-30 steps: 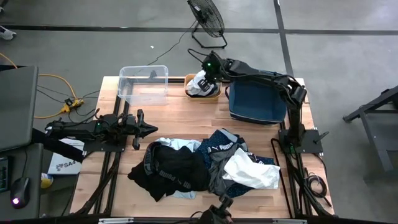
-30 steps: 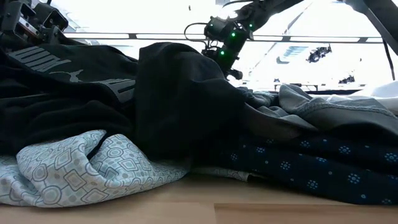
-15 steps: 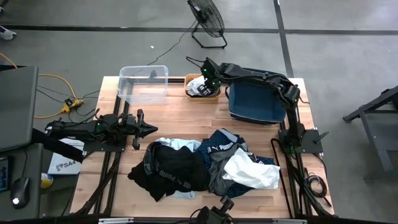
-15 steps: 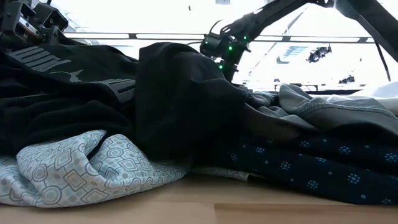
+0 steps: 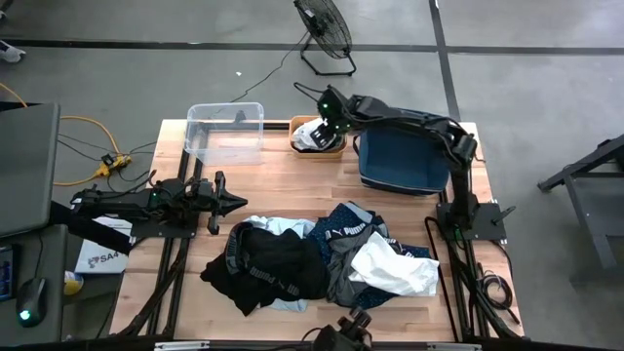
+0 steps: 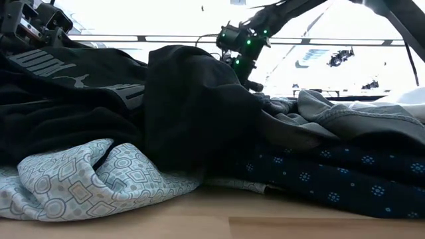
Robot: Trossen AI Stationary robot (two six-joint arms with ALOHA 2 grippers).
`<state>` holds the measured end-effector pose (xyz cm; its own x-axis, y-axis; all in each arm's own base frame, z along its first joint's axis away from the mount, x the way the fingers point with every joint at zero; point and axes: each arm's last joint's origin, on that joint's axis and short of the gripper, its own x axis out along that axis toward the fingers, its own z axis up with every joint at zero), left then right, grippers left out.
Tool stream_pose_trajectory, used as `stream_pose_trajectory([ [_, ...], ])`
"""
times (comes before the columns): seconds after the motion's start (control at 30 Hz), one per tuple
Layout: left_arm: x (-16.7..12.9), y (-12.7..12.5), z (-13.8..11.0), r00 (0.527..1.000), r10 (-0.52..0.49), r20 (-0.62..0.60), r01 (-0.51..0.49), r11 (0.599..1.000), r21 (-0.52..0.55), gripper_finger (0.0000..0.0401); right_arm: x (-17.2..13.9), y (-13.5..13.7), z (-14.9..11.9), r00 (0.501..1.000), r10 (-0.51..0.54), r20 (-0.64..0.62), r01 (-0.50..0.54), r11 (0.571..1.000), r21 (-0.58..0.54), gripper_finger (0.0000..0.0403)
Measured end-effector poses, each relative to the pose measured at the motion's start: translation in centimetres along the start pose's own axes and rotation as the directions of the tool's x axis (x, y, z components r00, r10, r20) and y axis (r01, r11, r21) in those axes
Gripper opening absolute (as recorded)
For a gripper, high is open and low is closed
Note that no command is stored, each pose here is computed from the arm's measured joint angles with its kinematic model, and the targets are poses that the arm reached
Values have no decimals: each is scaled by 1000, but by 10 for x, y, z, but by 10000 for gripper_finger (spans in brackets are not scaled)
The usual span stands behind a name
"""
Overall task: Pick & Place Cloths
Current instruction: Put the white sock into the yellow bin
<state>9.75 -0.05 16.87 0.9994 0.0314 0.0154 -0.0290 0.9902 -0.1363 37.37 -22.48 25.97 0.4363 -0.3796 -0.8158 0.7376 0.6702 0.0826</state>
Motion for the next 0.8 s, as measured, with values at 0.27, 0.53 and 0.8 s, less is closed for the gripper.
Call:
stream_pose_trajectory([
  [0.27, 0, 0, 0, 1000, 0, 0, 0, 1000, 0, 12, -24, -2, 7, 998, -10, 67, 8, 1000, 30, 197],
  [0.53, 0, 0, 0, 1000, 0, 0, 0, 1000, 0, 12, -25, 9, 5, 997, 24, 72, -22, 999, -30, 82],
  [0.8, 0, 0, 0, 1000, 0, 0, 0, 1000, 0, 12, -24, 26, 11, 975, 164, 150, -156, 986, -65, 4],
])
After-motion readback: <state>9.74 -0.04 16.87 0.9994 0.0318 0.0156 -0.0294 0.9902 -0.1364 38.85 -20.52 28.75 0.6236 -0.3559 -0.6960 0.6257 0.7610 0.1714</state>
